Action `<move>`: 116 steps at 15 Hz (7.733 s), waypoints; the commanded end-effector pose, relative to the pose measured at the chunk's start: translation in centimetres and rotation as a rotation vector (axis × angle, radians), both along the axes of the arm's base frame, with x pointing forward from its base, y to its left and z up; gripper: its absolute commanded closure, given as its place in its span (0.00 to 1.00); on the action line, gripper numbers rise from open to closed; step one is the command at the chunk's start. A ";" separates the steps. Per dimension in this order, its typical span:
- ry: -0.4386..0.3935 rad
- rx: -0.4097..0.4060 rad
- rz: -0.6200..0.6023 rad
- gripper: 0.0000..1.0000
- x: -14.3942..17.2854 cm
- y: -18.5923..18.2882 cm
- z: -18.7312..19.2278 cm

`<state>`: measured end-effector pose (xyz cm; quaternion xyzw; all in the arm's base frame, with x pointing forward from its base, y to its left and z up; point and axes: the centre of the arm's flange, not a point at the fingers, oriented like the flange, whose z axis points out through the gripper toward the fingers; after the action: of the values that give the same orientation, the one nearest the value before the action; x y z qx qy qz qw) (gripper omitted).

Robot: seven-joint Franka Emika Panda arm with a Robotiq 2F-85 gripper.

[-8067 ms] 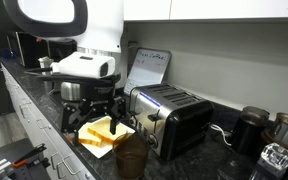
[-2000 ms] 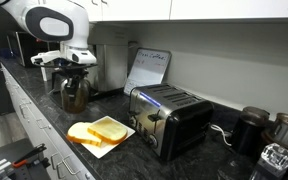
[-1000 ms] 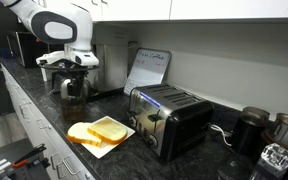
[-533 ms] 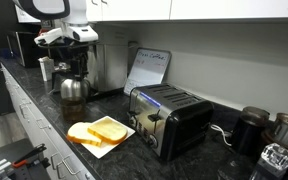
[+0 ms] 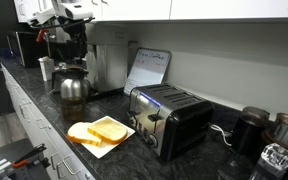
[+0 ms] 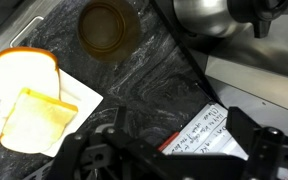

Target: Pick up the dark bowl and move it to the left. Switch off the coffee maker.

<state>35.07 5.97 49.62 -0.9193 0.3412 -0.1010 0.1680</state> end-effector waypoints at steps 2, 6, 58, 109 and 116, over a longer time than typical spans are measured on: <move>0.003 0.000 0.000 0.00 0.0 0.0 -0.1; 0.009 -0.043 0.083 0.00 -0.3 2.4 1.3; -0.267 -0.202 0.969 0.00 -8.9 22.4 17.7; -0.196 -0.105 1.026 1.00 -6.6 29.5 11.4; -0.171 -0.104 0.965 1.00 -6.6 30.2 10.7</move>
<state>28.13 35.68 60.48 -0.9661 -0.1591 -0.0952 0.1795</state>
